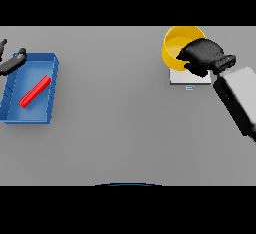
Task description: Pick up the red beaker and tilt it to pour out 1 green nut into yellow bowl. Pick up the yellow bowl and place it on the metallic measuring scale.
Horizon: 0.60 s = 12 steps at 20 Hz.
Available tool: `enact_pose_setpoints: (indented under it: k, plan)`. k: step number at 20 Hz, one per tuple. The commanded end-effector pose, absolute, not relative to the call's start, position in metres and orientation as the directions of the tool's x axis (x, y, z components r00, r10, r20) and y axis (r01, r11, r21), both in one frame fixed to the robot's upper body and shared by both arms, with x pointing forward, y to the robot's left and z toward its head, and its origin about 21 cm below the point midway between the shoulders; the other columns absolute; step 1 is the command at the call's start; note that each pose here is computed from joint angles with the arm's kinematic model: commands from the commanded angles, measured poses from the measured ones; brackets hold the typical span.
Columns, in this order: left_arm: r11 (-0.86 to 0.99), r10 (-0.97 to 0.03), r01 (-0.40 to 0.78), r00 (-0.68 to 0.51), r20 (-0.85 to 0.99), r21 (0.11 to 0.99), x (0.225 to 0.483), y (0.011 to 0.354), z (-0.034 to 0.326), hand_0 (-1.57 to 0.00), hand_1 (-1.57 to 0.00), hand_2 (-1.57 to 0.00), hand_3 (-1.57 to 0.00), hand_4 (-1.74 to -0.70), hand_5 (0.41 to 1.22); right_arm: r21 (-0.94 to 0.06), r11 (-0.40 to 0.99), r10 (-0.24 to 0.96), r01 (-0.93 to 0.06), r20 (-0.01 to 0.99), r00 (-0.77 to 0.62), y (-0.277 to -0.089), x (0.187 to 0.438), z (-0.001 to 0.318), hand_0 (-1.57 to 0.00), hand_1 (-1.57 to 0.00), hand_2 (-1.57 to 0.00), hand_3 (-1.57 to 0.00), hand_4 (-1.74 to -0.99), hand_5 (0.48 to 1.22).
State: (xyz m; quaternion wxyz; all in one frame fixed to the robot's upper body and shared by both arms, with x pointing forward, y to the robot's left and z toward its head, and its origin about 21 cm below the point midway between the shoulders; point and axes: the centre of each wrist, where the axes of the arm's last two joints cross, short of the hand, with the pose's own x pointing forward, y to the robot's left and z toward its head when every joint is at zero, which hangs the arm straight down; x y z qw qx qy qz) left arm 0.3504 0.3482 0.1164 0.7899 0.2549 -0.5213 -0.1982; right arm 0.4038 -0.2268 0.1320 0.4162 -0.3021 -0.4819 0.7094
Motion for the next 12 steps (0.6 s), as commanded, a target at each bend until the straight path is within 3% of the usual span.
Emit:
enact_pose_setpoints:
  k: [1,7,12]
  plan:
    - [0.796,-0.574,0.050,0.378,0.726,0.603,0.350,0.347,0.116,0.00,0.00,0.00,0.00,-0.85,0.761,-0.935,-0.172,0.894,-0.310,-0.016,-0.449,-0.229,0.405,0.127,-1.57,-1.57,-1.55,-1.15,-1.741,1.221]
    - [0.789,-0.580,0.053,0.393,0.714,0.612,0.352,0.342,0.120,0.00,0.00,0.00,0.00,-0.86,0.789,-0.929,-0.137,0.925,-0.345,0.005,-0.381,-0.252,0.421,0.105,-1.57,-1.57,-1.45,-1.24,-1.741,1.221]
    - [0.782,-0.585,0.051,0.404,0.703,0.621,0.353,0.340,0.113,0.00,0.00,0.00,0.00,-0.86,0.809,-0.923,-0.107,0.939,-0.370,0.028,-0.342,-0.256,0.427,0.092,-1.57,-1.57,-1.39,-1.37,-1.741,1.221]
